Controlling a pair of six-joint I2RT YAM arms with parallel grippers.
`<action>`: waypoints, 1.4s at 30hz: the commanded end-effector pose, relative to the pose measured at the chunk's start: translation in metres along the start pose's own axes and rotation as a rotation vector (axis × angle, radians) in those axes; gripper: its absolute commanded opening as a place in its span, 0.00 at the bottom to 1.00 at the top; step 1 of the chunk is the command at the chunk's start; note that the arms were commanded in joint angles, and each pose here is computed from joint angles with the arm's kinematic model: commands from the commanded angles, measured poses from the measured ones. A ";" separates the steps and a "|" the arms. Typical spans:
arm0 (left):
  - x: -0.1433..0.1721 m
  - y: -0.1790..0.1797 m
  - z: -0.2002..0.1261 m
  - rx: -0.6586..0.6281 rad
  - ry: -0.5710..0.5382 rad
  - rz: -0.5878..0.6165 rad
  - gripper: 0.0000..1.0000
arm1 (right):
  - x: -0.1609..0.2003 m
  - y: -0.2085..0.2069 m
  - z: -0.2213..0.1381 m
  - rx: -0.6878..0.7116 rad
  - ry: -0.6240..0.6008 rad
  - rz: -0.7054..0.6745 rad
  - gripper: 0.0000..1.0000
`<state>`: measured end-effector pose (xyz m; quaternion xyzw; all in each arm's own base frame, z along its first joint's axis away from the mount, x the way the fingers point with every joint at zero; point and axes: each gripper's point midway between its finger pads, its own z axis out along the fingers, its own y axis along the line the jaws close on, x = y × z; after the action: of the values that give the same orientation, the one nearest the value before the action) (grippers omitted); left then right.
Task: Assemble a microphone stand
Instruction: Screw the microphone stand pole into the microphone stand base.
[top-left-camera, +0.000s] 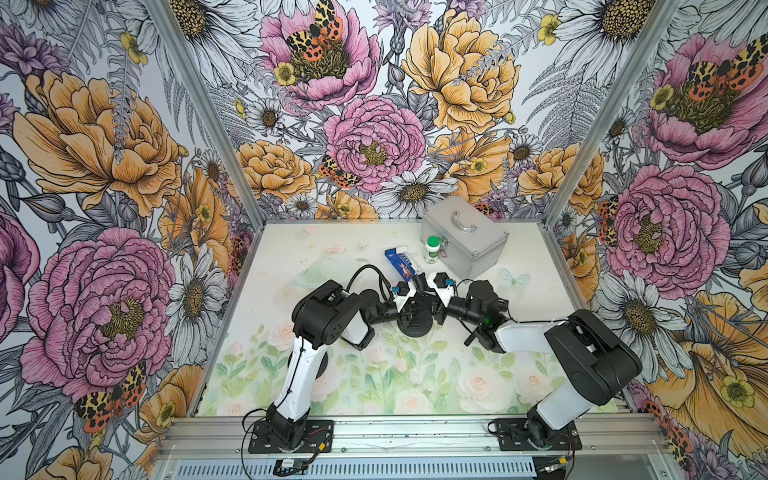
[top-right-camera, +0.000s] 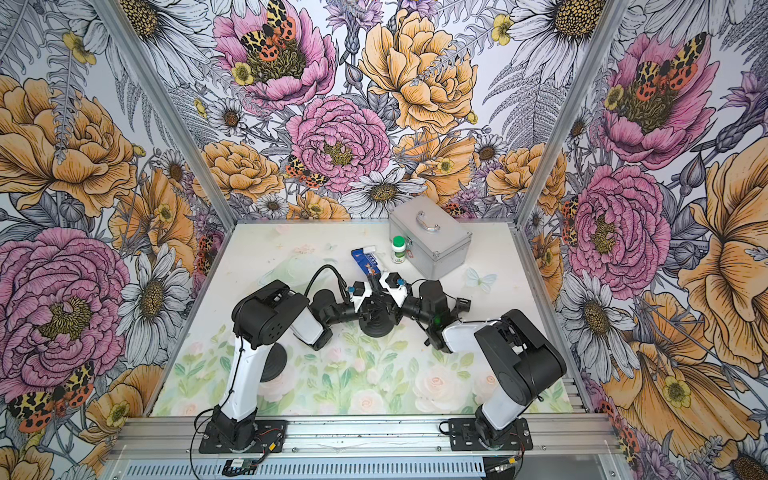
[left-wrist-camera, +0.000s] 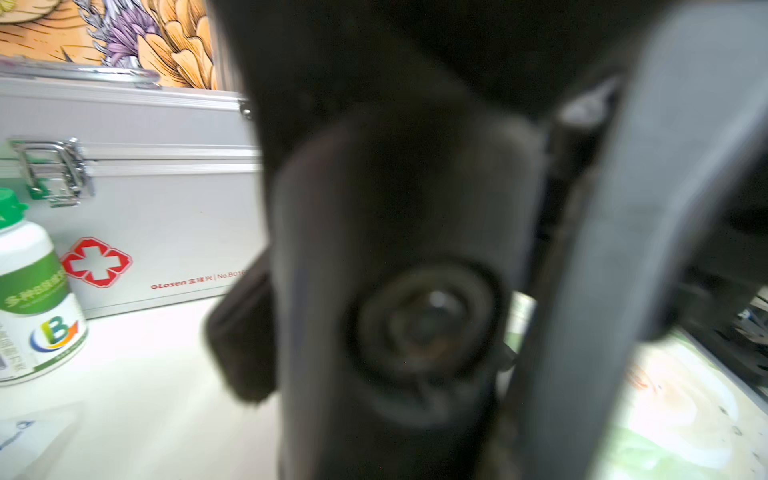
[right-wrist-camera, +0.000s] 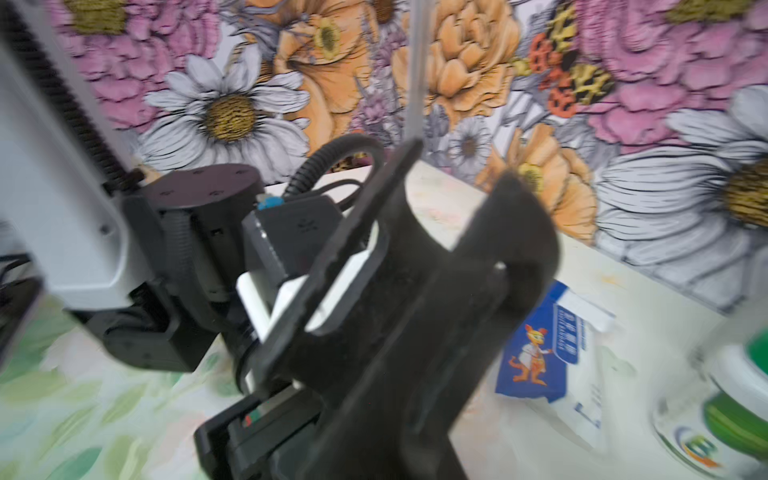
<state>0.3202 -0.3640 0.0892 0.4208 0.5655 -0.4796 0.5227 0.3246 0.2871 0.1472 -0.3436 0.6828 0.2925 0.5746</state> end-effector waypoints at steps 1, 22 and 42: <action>0.010 -0.018 0.009 0.059 0.034 -0.090 0.08 | 0.031 -0.064 -0.038 0.756 0.085 0.041 0.00; 0.010 -0.022 0.008 0.070 0.036 -0.081 0.08 | 0.018 0.063 -0.020 -0.486 0.137 -0.113 0.47; 0.011 -0.019 0.009 0.070 0.034 -0.091 0.08 | 0.008 -0.007 0.006 -0.353 0.157 -0.032 0.00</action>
<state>0.3140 -0.3703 0.0908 0.4178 0.5654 -0.4941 0.5114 0.3199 0.2827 0.1590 -0.4982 0.6041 0.4328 0.4468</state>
